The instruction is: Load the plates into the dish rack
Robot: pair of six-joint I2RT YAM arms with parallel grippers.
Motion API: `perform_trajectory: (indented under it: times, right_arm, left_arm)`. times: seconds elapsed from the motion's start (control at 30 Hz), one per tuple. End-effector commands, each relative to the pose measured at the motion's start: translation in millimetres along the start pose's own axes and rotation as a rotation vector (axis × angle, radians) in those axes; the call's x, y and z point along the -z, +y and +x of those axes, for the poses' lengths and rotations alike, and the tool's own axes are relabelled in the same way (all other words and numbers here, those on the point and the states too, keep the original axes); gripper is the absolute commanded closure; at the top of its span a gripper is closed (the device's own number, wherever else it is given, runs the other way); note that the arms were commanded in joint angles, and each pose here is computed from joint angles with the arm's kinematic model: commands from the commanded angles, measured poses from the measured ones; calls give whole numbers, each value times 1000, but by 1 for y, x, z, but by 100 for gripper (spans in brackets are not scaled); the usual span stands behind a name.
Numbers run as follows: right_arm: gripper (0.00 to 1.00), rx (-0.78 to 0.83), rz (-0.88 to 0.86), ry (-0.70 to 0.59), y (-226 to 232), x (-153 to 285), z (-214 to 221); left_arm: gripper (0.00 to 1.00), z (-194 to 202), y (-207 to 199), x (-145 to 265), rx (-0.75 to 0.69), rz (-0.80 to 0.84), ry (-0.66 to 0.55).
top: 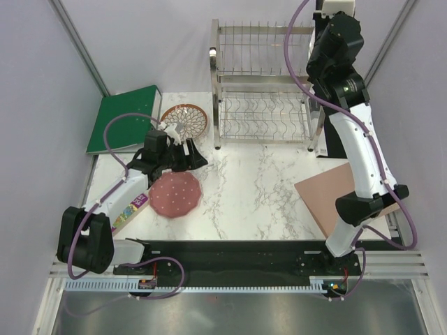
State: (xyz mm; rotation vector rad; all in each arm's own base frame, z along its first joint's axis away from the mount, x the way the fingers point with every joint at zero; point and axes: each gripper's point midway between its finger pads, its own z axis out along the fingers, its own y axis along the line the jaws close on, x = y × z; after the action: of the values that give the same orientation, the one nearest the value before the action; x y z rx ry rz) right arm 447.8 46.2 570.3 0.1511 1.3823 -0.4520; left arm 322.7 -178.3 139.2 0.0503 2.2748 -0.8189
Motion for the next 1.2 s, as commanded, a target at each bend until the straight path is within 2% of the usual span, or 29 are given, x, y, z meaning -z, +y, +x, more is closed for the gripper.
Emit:
perform_trajectory:
  times: [0.0, 0.33, 0.8, 1.17]
  right_arm:
    - [100, -150, 179, -144, -46, 10, -62]
    - [100, -94, 120, -104, -15, -3, -39]
    - [100, 1, 35, 8, 39, -24, 21]
    - [100, 13, 55, 57, 46, -44, 54]
  left_arm:
    - [19, -13, -7, 5, 7, 15, -72]
    - [19, -7, -2, 0, 15, 15, -74]
    - [19, -1, 9, -8, 14, -17, -61]
    - [19, 1, 14, -14, 22, -30, -46]
